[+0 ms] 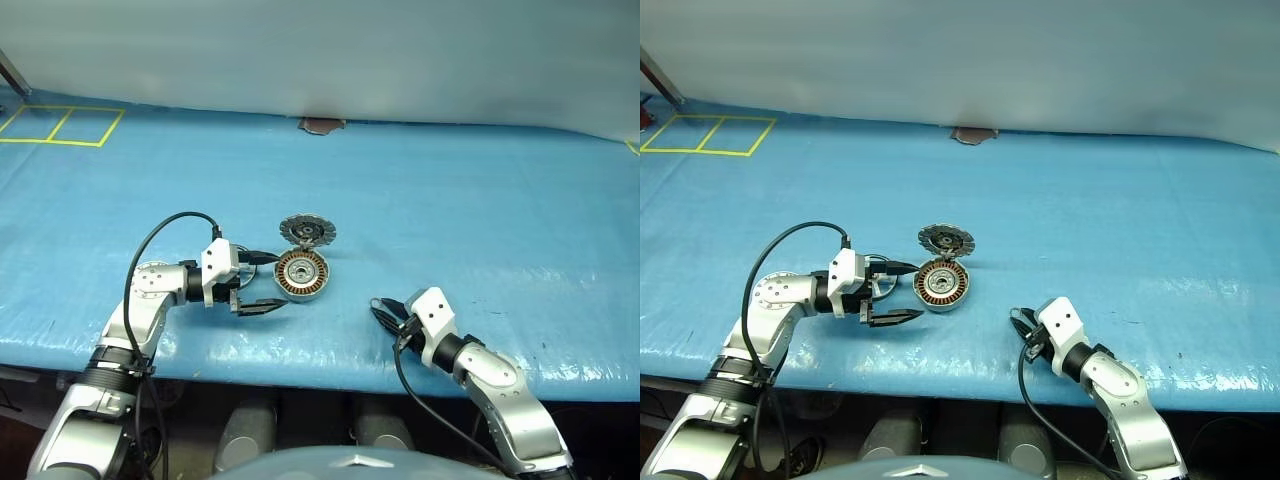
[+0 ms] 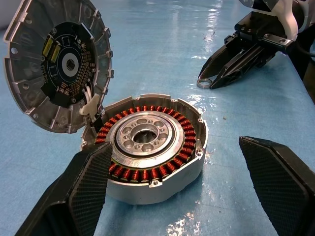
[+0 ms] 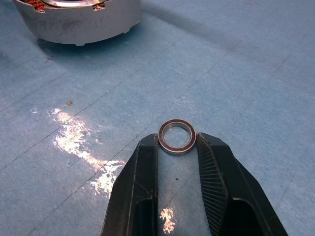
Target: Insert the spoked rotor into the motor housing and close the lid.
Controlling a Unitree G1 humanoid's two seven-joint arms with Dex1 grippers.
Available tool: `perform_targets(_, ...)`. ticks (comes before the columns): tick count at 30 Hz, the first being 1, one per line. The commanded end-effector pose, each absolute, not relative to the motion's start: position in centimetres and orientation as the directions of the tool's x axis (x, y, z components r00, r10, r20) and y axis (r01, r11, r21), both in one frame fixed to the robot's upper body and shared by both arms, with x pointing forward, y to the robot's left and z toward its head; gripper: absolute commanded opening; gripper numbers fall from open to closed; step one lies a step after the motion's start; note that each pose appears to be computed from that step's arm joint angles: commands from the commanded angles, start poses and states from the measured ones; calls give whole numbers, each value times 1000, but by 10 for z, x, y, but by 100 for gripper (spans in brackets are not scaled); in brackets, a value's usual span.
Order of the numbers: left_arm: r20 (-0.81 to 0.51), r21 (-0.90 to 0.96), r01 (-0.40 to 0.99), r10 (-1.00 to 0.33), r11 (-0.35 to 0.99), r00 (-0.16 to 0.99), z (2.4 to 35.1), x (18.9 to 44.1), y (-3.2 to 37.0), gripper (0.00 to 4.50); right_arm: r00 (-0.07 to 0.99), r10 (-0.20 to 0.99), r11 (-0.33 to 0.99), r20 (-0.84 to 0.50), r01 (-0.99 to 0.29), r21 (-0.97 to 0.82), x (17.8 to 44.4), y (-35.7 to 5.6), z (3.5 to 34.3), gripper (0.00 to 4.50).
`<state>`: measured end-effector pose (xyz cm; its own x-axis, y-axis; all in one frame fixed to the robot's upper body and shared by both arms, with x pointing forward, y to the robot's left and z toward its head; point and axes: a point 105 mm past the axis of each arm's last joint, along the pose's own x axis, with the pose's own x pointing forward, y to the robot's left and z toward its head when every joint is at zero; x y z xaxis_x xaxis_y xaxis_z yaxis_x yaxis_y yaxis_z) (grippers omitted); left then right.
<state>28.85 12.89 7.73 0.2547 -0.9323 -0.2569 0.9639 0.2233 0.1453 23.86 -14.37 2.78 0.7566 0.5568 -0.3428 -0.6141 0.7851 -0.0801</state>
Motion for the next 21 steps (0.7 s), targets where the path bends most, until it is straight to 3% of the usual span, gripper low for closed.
perform_targets(1,-246,179,956,-930,232,271,85,291,131,450,754,544,791,-367,-608,-76,237,-147,25,77)
perform_targets(10,-259,175,953,-923,246,286,85,290,138,450,745,606,749,-277,-652,-114,248,-127,69,77)
perform_targets(21,-262,191,941,-910,278,322,85,292,144,450,624,743,587,-243,-781,-212,264,-73,110,77)
